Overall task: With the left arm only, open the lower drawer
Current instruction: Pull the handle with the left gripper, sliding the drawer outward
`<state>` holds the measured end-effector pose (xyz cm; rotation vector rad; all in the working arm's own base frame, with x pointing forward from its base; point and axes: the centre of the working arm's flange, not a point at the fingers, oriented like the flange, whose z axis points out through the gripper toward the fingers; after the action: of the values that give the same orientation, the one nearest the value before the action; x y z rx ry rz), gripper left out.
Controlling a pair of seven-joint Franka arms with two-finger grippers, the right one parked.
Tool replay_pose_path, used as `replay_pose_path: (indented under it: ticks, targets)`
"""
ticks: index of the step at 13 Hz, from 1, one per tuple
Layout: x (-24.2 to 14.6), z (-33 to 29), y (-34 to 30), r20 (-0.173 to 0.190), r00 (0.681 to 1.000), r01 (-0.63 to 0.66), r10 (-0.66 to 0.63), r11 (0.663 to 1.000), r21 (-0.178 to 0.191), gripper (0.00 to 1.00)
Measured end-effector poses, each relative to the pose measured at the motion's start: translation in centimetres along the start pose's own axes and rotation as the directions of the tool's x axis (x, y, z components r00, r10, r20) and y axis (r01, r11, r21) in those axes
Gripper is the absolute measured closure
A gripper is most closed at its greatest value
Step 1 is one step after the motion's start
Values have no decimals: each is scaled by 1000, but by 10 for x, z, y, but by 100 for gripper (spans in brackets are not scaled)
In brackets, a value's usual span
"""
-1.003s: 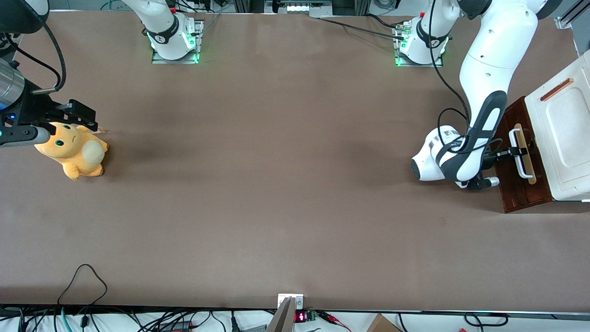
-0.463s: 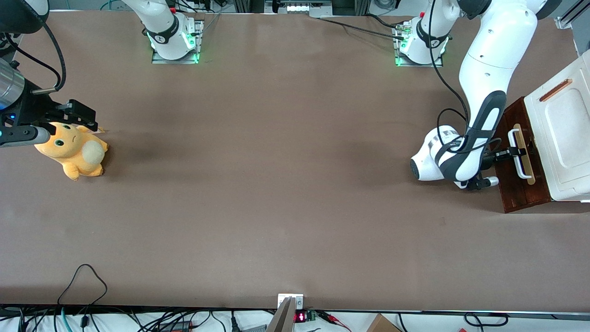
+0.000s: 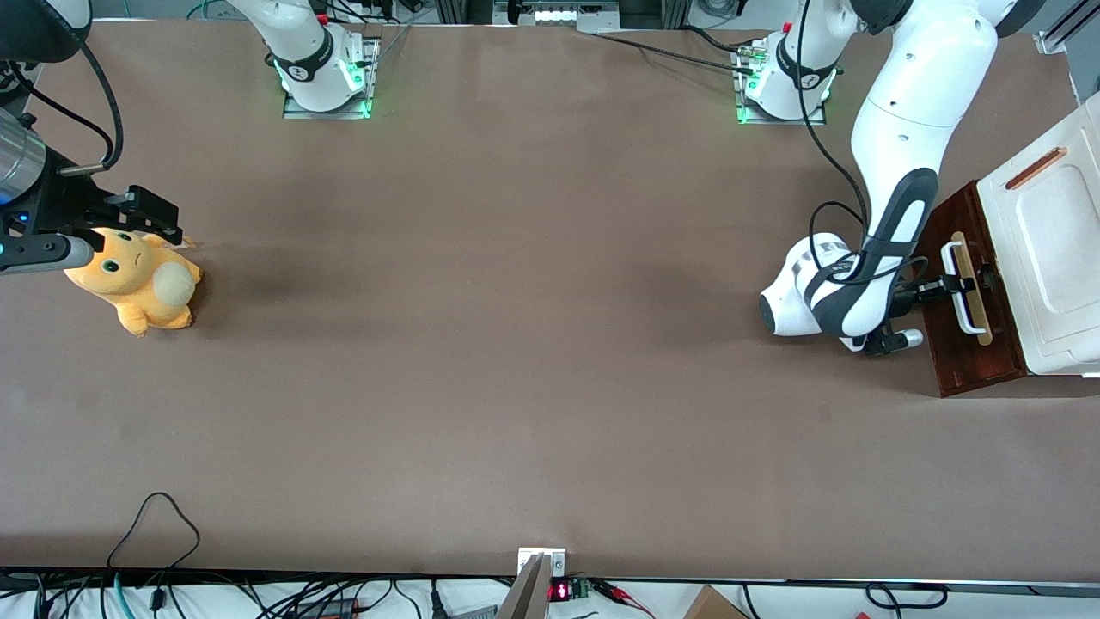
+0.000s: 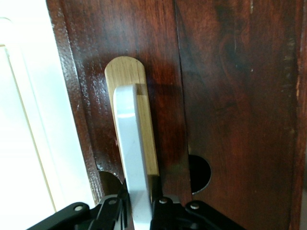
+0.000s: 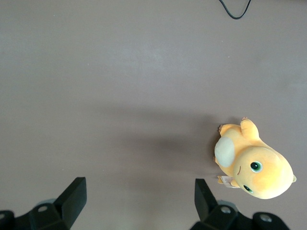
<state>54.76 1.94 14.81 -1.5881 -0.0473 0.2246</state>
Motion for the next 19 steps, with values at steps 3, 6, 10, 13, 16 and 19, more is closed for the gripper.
replay_pose_path:
  ticks: [3, 6, 10, 13, 16, 19]
  targets:
    - [-2, -6, -1, 3, 1000, -1, 1, 1000, -7, 81]
    - [-4, -14, -2, 4, 1000, -1, 1, 1000, -18, 81]
    - [-7, -25, -3, -3, 1000, -2, 2, 1000, -25, 81]
    - [-11, -36, -3, -12, 1000, 0, 0, 1000, -28, 81]
    - [-14, -45, -2, -17, 1000, -1, 0, 1000, -31, 81]
    - [-16, -52, -2, -22, 1000, 5, -5, 999, -32, 81]
